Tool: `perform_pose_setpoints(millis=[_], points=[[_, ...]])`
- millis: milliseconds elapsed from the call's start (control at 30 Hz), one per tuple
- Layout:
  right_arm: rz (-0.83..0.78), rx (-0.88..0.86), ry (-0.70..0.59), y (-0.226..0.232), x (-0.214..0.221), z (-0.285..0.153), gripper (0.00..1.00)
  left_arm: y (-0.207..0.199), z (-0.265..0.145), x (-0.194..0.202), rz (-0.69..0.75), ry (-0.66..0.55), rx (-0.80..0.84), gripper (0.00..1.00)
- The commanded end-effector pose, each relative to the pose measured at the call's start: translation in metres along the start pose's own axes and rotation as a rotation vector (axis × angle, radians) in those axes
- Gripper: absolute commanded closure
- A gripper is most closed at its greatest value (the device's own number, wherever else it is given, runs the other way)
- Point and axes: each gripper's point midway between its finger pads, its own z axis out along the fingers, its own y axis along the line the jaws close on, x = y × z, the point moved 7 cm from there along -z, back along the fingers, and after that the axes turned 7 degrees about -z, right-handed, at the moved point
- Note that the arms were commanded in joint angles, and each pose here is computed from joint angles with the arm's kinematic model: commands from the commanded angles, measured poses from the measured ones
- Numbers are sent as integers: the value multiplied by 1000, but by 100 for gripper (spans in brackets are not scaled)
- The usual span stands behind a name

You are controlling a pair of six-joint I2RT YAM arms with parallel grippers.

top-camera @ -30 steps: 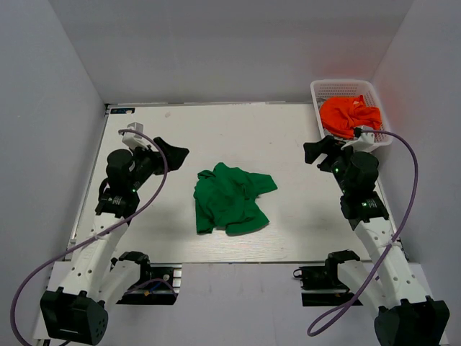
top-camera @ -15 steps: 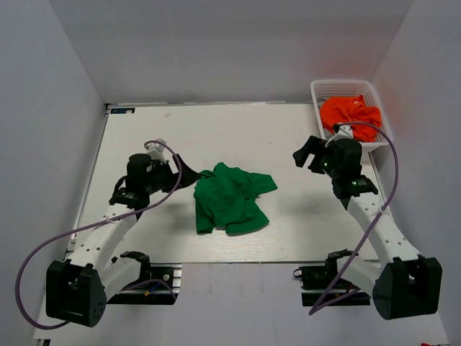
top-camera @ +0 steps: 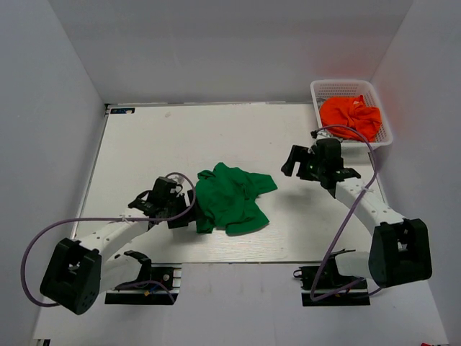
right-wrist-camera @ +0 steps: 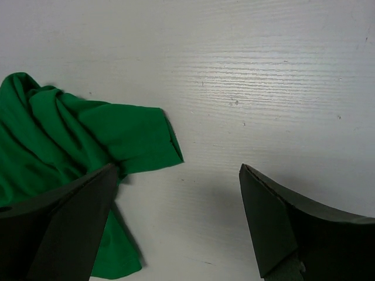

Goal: Fold and stack the t-shirts
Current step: Flatten out the tshirt

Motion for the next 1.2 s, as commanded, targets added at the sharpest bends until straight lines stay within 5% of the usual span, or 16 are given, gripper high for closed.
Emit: perform_pose_setpoints(millis=[0, 133, 233, 267, 467, 733, 833, 867, 933, 1067, 1167], points=[[-30, 16, -18, 6, -15, 3, 10, 4, 10, 13, 3, 30, -68, 15], [-39, 10, 59, 12, 0, 25, 15, -9, 27, 25, 66, 113, -31, 25], [-53, -5, 128, 17, 9, 42, 17, -8, 34, 23, 81, 99, -140, 49], [-62, -10, 128, 23, 6, 46, 17, -11, 33, 23, 93, 97, -141, 64], [-127, -14, 222, 42, 28, 80, 16, -21, 22, 9, 121, 21, -228, 100], [-225, 169, 263, 48, 45, 106, 22, -33, 4, -2, 104, -49, -261, 100], [-245, 220, 247, 51, 49, 110, 44, -30, -3, -7, 97, -79, -327, 100], [-242, 223, 246, 53, 49, 110, 69, -33, -6, -11, 90, -98, -334, 100], [-235, 242, 224, 55, 43, 110, 99, -32, -13, -18, 86, -149, -383, 100], [-232, 278, 144, 60, 18, 101, 100, -59, -43, -55, 56, -353, -434, 100], [-216, 296, -49, 70, -32, 70, 100, -82, -73, -81, 39, -498, -449, 100]])
